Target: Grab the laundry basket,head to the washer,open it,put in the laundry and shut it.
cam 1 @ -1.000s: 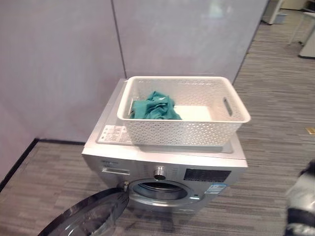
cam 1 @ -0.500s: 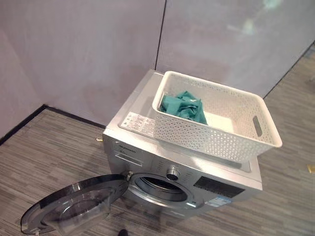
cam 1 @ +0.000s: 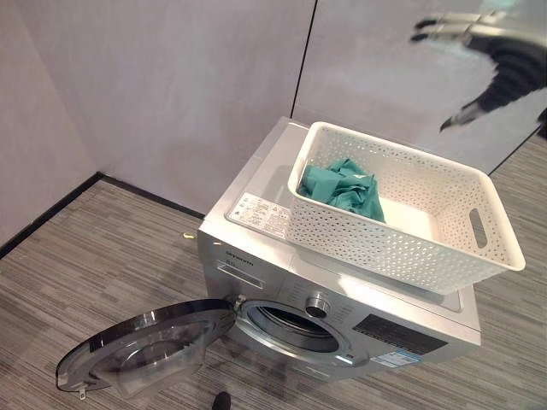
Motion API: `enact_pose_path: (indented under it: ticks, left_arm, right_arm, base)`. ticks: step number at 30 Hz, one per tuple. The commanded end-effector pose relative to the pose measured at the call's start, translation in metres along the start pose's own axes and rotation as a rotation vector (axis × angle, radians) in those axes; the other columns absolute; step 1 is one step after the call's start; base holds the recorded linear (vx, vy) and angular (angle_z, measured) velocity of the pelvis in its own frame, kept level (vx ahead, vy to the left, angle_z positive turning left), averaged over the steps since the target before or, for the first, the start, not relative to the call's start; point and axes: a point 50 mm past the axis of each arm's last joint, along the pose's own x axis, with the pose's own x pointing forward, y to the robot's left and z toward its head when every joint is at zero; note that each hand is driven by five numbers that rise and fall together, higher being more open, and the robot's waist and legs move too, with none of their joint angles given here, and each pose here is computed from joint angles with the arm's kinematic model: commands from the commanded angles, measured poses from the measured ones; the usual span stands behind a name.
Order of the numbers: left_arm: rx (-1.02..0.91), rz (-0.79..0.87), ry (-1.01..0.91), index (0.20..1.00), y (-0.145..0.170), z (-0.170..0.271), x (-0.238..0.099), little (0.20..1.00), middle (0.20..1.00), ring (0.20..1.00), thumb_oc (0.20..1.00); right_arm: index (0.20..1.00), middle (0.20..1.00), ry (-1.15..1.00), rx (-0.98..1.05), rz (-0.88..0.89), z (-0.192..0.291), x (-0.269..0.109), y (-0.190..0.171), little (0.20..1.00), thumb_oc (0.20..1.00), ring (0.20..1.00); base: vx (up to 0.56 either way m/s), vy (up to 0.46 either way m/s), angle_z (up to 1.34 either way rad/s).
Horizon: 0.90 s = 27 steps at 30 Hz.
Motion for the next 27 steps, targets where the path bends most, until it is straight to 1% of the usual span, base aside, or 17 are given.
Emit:
enact_pose_path:
  ticks: [1,4,6,7,9,13,16,20,22,27]
  left_arm:
    - [0.033,0.012,0.011,1.000,0.006,0.000,-0.001,1.000,1.000,1.000,1.000]
    - [0.057,0.011,0.017,1.000,0.005,-0.001,-0.001,1.000,1.000,1.000,1.000]
    - [0.057,0.011,0.017,1.000,0.005,-0.001,-0.001,1.000,1.000,1.000,1.000]
    - [0.069,0.010,0.015,1.000,0.007,-0.001,-0.001,1.000,1.000,1.000,1.000]
    - [0.075,0.003,0.020,1.000,0.004,-0.003,-0.001,1.000,1.000,1.000,1.000]
    - [0.090,0.011,0.021,1.000,0.006,-0.003,-0.001,1.000,1.000,1.000,1.000]
    - [0.104,0.036,0.016,1.000,0.016,0.001,-0.002,1.000,1.000,1.000,1.000]
    - [0.107,0.050,0.009,1.000,0.021,0.005,-0.002,1.000,1.000,1.000,1.000]
    - [0.113,0.059,0.008,1.000,0.025,0.009,-0.002,1.000,1.000,1.000,1.000]
    - [0.110,0.049,-0.002,1.000,0.019,0.012,-0.001,1.000,1.000,1.000,1.000]
  right_arm:
    - [1.000,1.000,0.007,-0.099,0.013,0.002,-0.003,-0.005,1.000,1.000,1.000]
    - [1.000,1.000,-0.047,-0.093,0.038,0.011,0.008,0.003,1.000,1.000,1.000]
    - [1.000,1.000,-0.048,-0.093,0.038,0.011,0.008,0.003,1.000,1.000,1.000]
    - [1.000,1.000,-0.104,-0.137,0.098,0.024,0.015,0.012,1.000,1.000,1.000]
    - [1.000,1.000,-0.128,-0.159,0.123,0.029,0.019,0.015,1.000,1.000,1.000]
    - [1.000,1.000,-0.131,-0.268,0.121,0.029,0.024,0.027,1.000,1.000,1.000]
    - [1.000,1.000,-0.170,-0.428,0.170,0.036,0.028,0.036,1.000,1.000,1.000]
    - [1.000,1.000,-0.187,-0.543,0.241,0.036,0.028,0.043,1.000,1.000,1.000]
    - [1.000,1.000,-0.153,-0.566,0.270,0.028,0.029,0.049,1.000,1.000,1.000]
    - [1.000,1.000,-0.115,-0.528,0.253,0.020,0.031,0.052,1.000,1.000,1.000]
  base:
    - [-0.03,-0.007,-0.07]
    - [-0.01,-0.004,-0.11]
    - [-0.01,0.002,-0.13]
    - [0.00,0.000,0.00]
    - [-0.01,0.005,0.04]
    - [-0.01,-0.005,0.07]
    - [0.01,-0.030,0.15]
    - [0.01,-0.029,0.26]
    - [0.02,-0.009,0.25]
    - [0.00,-0.001,0.04]
